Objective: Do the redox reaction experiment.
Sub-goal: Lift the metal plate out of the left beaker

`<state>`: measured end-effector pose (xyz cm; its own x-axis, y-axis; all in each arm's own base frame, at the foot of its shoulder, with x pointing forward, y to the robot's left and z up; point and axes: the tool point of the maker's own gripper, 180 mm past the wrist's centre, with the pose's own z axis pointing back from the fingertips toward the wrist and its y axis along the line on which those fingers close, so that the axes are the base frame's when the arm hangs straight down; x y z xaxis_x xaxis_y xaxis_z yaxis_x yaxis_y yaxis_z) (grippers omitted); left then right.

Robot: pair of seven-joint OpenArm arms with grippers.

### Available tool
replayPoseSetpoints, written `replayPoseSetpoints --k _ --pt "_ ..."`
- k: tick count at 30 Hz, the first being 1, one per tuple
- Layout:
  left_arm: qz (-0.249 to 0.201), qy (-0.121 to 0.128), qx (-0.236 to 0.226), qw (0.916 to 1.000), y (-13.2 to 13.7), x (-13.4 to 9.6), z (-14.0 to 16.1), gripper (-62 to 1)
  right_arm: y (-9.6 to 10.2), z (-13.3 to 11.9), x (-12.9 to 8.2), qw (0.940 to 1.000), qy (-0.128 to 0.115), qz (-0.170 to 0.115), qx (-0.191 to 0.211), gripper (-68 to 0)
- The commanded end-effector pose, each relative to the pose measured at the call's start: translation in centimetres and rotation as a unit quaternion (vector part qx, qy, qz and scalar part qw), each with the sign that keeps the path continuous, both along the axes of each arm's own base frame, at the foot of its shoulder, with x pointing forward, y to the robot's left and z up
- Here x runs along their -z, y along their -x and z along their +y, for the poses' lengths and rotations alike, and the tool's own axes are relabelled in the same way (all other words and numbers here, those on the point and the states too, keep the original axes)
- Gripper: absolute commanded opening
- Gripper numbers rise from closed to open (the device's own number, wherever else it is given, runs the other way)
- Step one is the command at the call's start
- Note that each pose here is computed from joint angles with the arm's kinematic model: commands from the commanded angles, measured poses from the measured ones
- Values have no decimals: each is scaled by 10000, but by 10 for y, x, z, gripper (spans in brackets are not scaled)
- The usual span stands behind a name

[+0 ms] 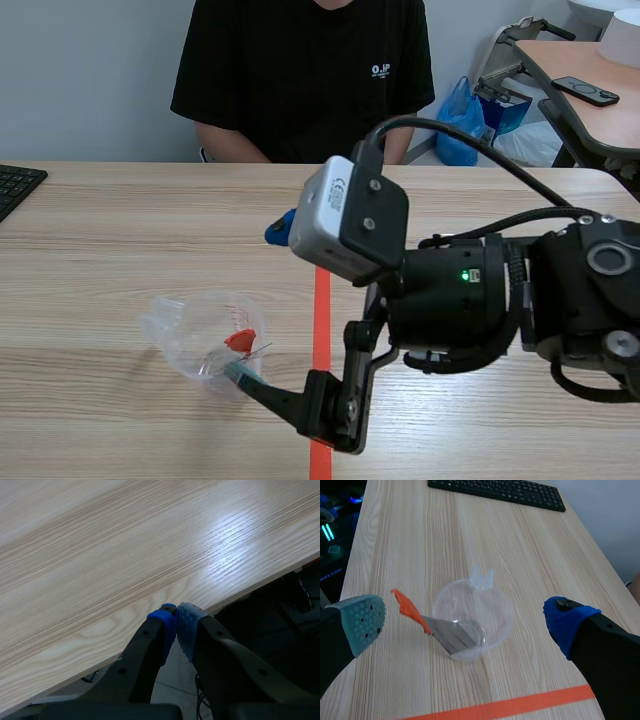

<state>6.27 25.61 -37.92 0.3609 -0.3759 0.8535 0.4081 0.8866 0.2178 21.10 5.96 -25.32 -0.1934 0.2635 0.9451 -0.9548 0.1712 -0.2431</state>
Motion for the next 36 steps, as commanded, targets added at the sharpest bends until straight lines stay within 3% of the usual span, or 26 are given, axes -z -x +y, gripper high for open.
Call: replayPoseSetpoints --k 1,7,14,25,36 --pt "-102 40 9 9999 0 -6 0 -578 -3 4 -9 9998 -107 -122 -82 -61" --pt "5 87 -10 10000 9 0 0 -577 -2 9 -1 9996 162 -188 -167 -166" --pt "40 153 36 9999 16 4 -3 -578 -3 9 -1 9996 174 -196 -140 -297" --pt "27 152 30 9999 15 4 -3 -578 -6 9 -3 9996 129 -230 -79 -656" --pt "28 151 21 9999 15 4 -3 -577 -2 16 -31 9983 -253 -479 -208 -660"
